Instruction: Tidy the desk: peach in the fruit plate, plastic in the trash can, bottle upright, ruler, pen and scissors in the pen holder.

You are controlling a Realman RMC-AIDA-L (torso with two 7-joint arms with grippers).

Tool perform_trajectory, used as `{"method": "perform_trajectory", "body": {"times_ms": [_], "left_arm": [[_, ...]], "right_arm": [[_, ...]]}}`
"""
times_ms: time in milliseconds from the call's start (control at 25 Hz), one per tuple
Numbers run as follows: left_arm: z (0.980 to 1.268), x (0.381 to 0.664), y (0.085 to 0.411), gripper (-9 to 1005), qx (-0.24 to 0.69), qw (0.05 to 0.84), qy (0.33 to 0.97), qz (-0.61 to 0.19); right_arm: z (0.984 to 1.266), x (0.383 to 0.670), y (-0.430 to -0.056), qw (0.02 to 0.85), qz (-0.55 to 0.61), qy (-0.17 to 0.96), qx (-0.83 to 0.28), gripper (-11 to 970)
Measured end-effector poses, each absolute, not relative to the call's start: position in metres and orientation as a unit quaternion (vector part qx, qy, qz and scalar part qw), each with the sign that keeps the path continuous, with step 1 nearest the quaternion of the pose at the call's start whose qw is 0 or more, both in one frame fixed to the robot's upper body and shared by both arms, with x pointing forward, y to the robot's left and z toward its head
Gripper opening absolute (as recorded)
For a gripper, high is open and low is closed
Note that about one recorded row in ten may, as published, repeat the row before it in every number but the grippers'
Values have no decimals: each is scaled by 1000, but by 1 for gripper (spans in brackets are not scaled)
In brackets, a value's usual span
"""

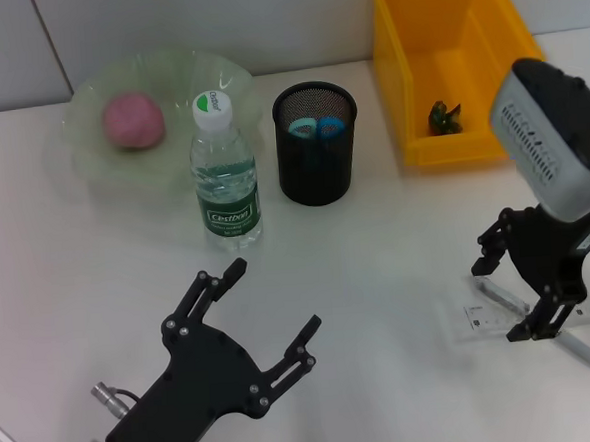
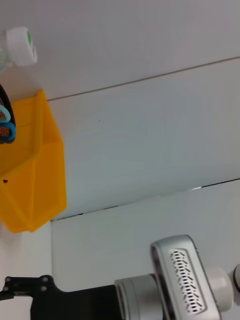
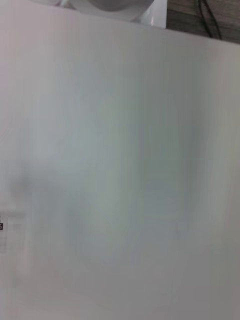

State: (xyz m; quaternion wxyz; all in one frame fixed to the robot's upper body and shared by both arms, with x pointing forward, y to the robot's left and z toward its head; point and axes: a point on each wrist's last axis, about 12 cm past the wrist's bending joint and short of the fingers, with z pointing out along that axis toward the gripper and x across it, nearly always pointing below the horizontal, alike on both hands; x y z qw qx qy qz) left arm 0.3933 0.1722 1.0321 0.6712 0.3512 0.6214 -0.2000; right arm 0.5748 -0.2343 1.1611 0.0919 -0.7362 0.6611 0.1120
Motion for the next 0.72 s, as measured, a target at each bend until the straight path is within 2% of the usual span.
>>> {"method": "perform_trajectory", "body": {"times_ms": [360,720], "left_arm": [[1031,392,171,854,350,671,622,-200],[1030,392,172,854,352,669,624,-200]], "right_arm": [[1144,578,-229,78,123,663,-734,834],[1138,582,-225,69,123,664,-734,835]]}}
